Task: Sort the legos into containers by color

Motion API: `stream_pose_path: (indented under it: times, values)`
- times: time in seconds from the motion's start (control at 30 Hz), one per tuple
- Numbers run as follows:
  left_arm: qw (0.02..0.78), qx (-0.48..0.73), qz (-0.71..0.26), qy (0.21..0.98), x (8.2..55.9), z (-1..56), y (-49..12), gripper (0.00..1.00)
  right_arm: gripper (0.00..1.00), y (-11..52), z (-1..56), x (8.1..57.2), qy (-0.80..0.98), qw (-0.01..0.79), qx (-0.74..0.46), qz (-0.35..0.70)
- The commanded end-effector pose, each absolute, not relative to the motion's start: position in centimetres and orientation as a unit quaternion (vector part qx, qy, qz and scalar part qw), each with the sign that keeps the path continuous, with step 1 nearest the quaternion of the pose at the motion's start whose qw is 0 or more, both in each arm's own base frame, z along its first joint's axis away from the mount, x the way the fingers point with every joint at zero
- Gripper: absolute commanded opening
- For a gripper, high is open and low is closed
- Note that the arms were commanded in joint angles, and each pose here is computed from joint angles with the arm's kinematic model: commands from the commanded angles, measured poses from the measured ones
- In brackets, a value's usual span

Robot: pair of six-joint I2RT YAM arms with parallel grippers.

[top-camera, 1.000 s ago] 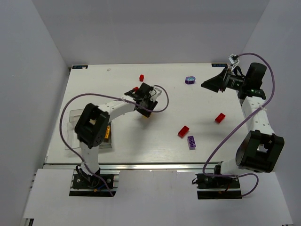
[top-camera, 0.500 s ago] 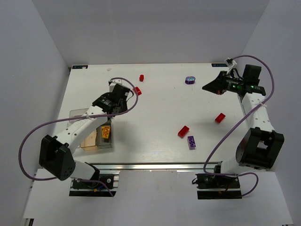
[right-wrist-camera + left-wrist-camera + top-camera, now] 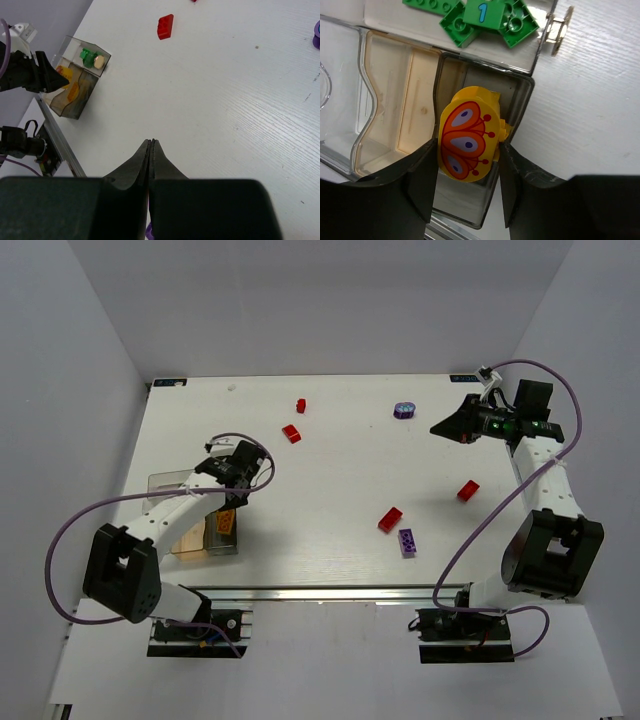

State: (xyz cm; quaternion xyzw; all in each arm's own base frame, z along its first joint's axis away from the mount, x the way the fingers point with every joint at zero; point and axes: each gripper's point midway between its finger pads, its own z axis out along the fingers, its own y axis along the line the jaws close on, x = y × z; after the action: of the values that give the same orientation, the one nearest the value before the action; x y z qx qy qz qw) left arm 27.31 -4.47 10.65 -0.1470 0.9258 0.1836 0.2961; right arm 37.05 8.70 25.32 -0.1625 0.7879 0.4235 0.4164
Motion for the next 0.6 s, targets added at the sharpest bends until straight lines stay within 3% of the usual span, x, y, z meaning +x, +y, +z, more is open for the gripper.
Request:
stream_pose_path:
  times: [0.0, 0.03, 0.1, 0.13, 0.17, 0.27, 0.33, 0.47, 0.57]
  values:
    - [0.298, -0.169, 0.195, 0.919, 26.6, 10.8, -3.2, 0.00, 0.00, 8.8, 26.1, 37.5, 0.782, 0.425, -0.177, 0.421]
    - [0.292, -0.168, 0.199, 0.920, 26.3, 10.6, -3.1, 0.00, 0.00, 8.7, 25.9, 37.6, 0.783, 0.423, -0.175, 0.421]
    - [0.290, -0.173, 0.202, 0.919, 26.3, 10.7, -2.8, 0.14, 0.00, 8.7, 25.8, 37.7, 0.783, 0.422, -0.174, 0.423]
    - [0.292, -0.174, 0.201, 0.919, 26.3, 10.9, -2.8, 0.28, 0.00, 8.7, 25.8, 37.6, 0.783, 0.422, -0.174, 0.423]
    - [0.293, -0.174, 0.199, 0.919, 26.3, 11.0, -2.8, 0.55, 0.00, 8.7, 25.8, 37.6, 0.783, 0.421, -0.173, 0.424]
    - [0.306, -0.178, 0.189, 0.916, 26.5, 11.8, -3.0, 0.84, 0.00, 8.8, 25.7, 37.6, 0.783, 0.420, -0.174, 0.424]
    - [0.310, -0.179, 0.183, 0.916, 26.7, 12.2, -3.1, 0.90, 0.00, 8.8, 25.5, 37.7, 0.784, 0.417, -0.173, 0.425]
    - [0.318, -0.182, 0.175, 0.914, 26.9, 13.2, -3.3, 0.90, 0.00, 8.8, 25.2, 37.8, 0.786, 0.415, -0.171, 0.425]
    - [0.341, -0.172, 0.142, 0.913, 27.6, 14.8, -4.5, 0.81, 0.03, 8.7, 25.2, 37.8, 0.786, 0.417, -0.175, 0.422]
